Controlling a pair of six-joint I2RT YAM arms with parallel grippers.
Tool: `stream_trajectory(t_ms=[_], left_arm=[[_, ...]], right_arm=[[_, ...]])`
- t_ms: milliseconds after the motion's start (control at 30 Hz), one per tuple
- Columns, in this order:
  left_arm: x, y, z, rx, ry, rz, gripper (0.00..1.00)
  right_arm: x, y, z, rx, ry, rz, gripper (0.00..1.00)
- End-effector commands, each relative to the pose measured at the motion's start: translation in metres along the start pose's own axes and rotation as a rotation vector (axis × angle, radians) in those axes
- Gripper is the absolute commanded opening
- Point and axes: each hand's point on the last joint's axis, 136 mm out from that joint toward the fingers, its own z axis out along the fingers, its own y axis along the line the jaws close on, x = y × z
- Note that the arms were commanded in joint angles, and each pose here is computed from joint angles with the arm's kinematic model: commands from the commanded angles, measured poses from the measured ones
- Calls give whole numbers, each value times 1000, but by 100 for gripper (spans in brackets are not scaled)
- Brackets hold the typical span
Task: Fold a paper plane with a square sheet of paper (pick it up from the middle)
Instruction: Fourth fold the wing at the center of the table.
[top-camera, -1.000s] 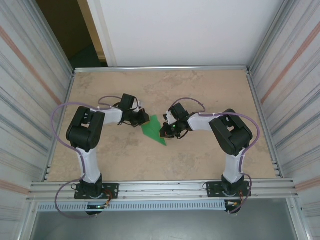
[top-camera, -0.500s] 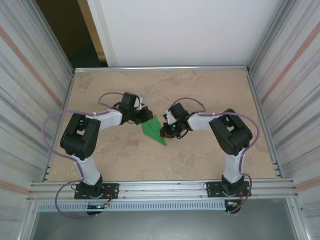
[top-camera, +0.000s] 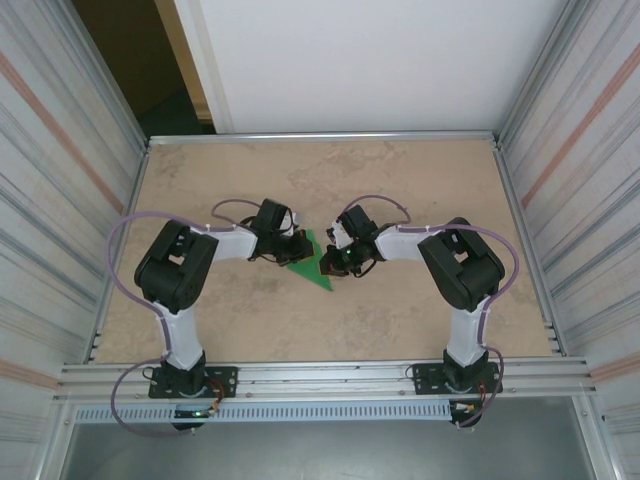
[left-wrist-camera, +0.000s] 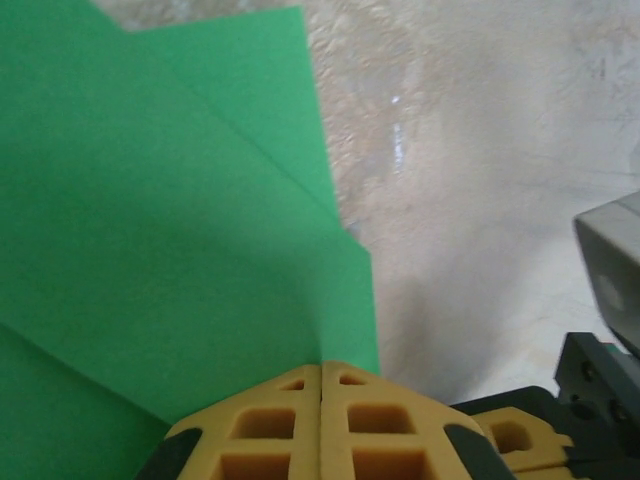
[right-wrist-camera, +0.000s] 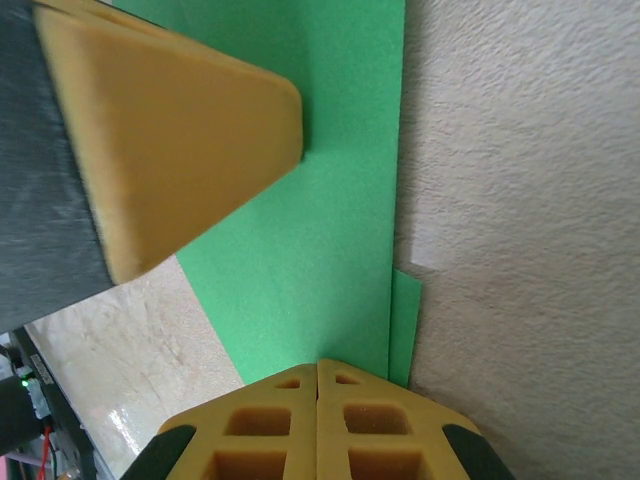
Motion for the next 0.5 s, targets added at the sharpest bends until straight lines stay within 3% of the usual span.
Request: stream_trajectory(t_ms=[0, 100, 467], left_arm=[[11, 29, 5, -79, 24, -41, 4], [14, 36, 6, -95, 27, -52, 4], [17, 42, 6, -117, 31, -58, 3]], right_arm=[[5, 4, -10, 16, 1, -21, 8], [-5, 19, -18, -14, -36, -52, 8], [-2, 8, 10, 17, 32, -26, 5]])
